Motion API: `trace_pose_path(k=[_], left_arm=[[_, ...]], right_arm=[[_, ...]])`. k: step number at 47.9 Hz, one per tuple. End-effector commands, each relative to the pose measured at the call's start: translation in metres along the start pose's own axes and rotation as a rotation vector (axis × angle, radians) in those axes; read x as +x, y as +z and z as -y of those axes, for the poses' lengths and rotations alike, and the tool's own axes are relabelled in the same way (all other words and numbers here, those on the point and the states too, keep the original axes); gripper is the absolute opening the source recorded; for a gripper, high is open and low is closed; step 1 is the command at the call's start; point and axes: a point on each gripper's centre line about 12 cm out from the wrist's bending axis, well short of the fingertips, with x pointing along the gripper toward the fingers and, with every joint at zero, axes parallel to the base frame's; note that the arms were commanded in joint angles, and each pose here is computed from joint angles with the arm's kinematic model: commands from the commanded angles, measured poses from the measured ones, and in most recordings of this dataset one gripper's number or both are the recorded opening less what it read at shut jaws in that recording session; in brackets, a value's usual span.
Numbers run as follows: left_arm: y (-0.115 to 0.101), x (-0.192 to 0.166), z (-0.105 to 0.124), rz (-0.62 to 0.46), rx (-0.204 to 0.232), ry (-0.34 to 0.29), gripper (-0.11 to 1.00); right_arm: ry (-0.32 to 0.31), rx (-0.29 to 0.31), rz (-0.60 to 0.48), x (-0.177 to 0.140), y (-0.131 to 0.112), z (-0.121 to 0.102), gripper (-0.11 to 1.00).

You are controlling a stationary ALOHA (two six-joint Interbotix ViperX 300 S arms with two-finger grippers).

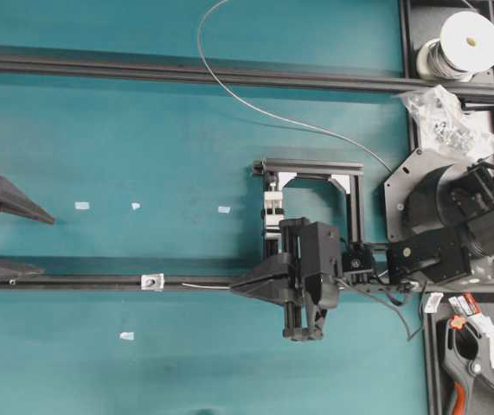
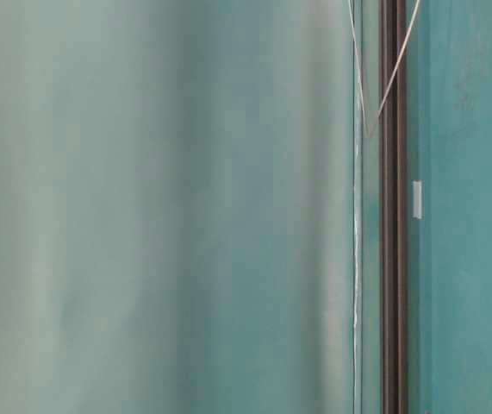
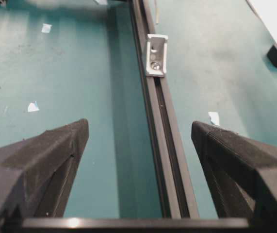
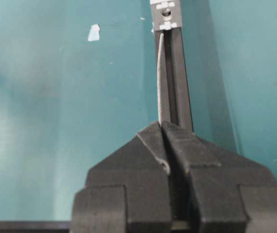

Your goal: Insert the wire through the hole in the metal fitting.

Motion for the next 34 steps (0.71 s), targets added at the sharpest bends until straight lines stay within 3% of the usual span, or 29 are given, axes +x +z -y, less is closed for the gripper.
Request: trace_pose_path(k=[1,34], left_arm=[[0.004,0.001,0.003,0.02,0.003,-0.011,0.79],[0.004,0.002,0.004,0.019,0.006,-0.015,0.79]], right_arm=[[0.007,0.002,0.013,-0.001,0.002,-0.002,0.0],[-0.037,0.018,0.008,-0.002,-0.004,0.008,0.0]])
